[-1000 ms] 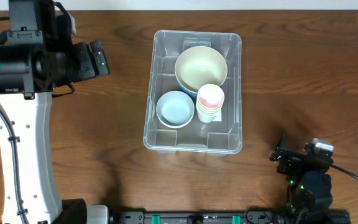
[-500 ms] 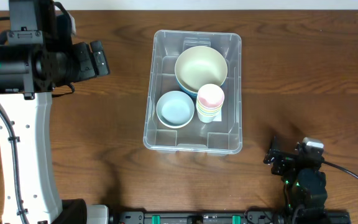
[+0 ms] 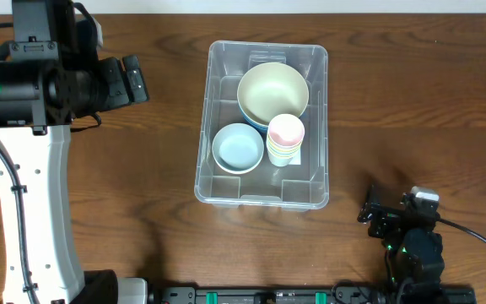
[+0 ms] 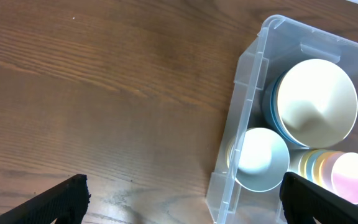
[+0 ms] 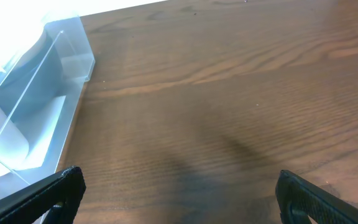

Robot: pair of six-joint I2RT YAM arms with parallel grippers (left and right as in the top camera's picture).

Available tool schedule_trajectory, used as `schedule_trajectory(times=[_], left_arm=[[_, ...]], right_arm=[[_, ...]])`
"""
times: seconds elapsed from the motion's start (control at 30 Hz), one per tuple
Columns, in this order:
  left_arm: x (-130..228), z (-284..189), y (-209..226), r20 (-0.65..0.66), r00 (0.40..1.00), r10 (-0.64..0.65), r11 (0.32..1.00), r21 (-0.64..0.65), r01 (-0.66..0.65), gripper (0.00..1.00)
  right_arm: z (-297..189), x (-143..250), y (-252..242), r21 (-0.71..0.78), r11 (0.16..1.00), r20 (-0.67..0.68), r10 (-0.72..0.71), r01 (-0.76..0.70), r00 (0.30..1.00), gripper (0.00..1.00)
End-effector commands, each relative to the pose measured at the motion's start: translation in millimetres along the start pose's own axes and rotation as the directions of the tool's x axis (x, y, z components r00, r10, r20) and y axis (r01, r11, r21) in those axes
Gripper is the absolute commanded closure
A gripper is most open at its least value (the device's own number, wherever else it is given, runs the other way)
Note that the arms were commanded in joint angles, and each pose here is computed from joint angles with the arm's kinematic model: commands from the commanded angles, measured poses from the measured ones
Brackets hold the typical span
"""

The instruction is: Pack container

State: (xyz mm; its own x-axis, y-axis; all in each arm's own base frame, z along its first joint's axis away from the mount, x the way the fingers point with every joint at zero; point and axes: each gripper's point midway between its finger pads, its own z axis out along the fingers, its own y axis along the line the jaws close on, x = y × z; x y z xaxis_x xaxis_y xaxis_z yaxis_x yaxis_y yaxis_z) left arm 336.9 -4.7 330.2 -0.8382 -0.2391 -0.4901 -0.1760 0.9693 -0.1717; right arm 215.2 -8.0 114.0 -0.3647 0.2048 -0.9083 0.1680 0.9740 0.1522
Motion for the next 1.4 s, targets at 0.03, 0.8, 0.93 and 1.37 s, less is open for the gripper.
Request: schedule_trajectory(times=[0.03,0.8,0.93,1.37], left_arm=[[-0.2,0.5,3.3,0.001,1.000,0.000,1.000,-0.014,0.000,0.02],[31.8,-62.8,12.0,0.505,0.833,0.226,0.971,-0.054,-0.232,0.02],[65.1,-48.0,20.5,0.565,0.793,0.228,0.970,-0.058,-0.237,0.02],[155.8,24.4,38.1,0.551,0.803,0.228,0.965,-0.019,-0.261,0.02]], right_arm=[[0.0,-1.0,-0.7,0.000,1.000,0.009,0.004,-0.004,1.000,0.01],[0.0,-1.0,-0.7,0.000,1.000,0.009,0.004,-0.004,1.000,0.01],[0.0,-1.0,-0.7,0.000,1.000,0.009,0.003,-0.003,1.000,0.01],[0.0,-1.0,-0.7,0.000,1.000,0.009,0.004,-0.004,1.000,0.01]])
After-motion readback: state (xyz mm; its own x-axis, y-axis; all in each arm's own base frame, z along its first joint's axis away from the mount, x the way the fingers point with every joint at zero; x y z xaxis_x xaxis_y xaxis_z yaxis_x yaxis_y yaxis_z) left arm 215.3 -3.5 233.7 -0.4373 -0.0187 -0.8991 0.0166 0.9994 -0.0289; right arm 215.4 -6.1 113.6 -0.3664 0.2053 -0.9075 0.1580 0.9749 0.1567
